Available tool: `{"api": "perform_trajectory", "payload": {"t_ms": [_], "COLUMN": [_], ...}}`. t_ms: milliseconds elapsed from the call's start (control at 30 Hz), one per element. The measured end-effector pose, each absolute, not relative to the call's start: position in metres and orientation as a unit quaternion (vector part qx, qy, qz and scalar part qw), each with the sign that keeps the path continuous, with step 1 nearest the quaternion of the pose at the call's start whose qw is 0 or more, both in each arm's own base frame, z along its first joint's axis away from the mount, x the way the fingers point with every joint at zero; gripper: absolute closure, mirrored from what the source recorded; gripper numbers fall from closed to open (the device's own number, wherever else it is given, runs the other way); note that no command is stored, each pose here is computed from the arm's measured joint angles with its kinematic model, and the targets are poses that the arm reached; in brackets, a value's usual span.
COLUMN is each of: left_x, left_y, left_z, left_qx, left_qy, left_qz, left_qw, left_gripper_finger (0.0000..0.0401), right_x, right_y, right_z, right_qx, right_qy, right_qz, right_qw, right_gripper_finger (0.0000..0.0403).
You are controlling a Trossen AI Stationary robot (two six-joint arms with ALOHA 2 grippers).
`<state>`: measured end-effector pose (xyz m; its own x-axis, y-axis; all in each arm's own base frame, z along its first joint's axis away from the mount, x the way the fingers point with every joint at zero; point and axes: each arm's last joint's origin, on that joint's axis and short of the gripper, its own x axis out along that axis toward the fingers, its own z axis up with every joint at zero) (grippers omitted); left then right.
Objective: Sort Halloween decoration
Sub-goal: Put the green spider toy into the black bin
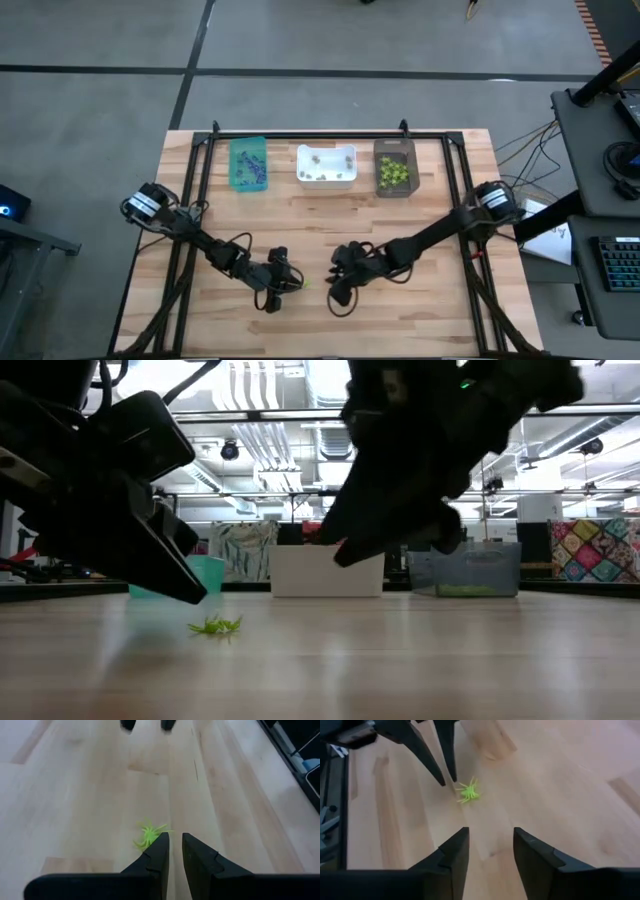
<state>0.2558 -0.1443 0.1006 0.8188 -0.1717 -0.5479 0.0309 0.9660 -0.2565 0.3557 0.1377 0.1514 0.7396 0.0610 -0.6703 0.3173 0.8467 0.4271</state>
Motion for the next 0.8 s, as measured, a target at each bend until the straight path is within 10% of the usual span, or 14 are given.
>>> {"api": "perform_trajectory", "payload": {"t_ms": [800], "left_x": [0.258], "left_y": [-0.144], "left_z": [0.081], "left_qx": [-0.112], "left_qy": [0.303], "left_qz": [-0.022], "left_qw": [0.946], "left_gripper_finger": [0.0366], "right_x": [0.396], "right_y": [0.134], "right_z": [0.125], "right_qx": [0.287], "right_qy": [0.367], "right_qz": [-0.08], "right_qw": [0.881], "right_gripper_finger": [0.0219]}}
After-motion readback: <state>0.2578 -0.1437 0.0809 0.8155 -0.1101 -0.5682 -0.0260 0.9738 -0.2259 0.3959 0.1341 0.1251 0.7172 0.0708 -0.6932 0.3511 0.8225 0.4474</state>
